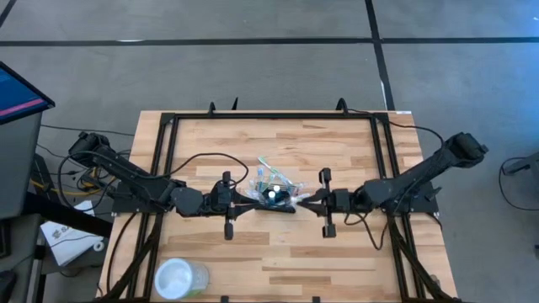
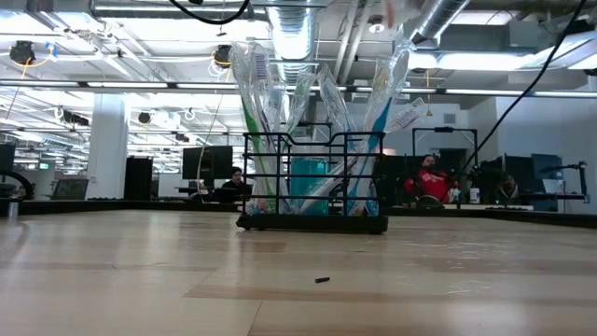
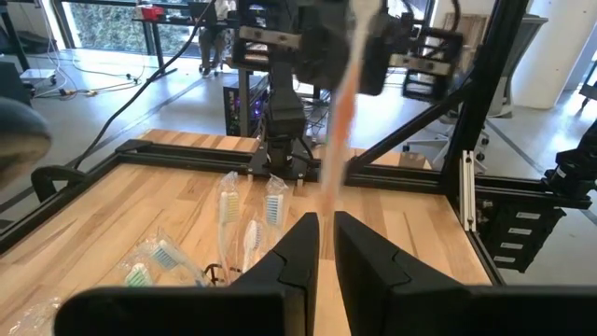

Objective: Pick & Place toothbrushing station
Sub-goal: Put the orange toothbrush into the wire organizer

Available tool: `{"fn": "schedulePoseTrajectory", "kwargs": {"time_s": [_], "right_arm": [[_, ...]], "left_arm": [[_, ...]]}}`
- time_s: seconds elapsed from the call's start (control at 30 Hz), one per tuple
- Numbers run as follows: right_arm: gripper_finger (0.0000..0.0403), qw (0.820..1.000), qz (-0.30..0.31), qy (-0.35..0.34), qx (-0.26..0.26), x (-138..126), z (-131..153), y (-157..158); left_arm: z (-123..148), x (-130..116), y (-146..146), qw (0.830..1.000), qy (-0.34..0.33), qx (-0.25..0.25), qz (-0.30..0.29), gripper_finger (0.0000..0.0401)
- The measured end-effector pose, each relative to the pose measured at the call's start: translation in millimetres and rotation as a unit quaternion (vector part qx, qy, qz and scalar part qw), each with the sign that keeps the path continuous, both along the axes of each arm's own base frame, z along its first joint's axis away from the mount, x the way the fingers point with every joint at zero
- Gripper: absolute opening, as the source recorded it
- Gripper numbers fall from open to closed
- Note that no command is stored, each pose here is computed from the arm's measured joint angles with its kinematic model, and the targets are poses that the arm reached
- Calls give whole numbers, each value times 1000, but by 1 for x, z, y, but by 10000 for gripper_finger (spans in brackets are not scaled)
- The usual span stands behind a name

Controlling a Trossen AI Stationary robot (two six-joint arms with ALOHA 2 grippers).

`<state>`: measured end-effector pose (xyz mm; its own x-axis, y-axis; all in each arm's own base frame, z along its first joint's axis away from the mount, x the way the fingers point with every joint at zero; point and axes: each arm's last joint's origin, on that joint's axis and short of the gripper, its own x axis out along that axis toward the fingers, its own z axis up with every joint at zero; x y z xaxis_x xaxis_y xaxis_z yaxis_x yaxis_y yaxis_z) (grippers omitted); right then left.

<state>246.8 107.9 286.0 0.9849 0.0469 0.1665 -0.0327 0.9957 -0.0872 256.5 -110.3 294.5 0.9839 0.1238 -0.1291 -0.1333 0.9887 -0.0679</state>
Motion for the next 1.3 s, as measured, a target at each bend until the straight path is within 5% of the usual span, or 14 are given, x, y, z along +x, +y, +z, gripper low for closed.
{"fn": "schedulePoseTrajectory", "kwargs": {"time_s": [1.3], "right_arm": [[0,998,-15,-46,51,-6,-42,-63]], "left_arm": [[0,0,0,1000,0,0,0,30]]}}
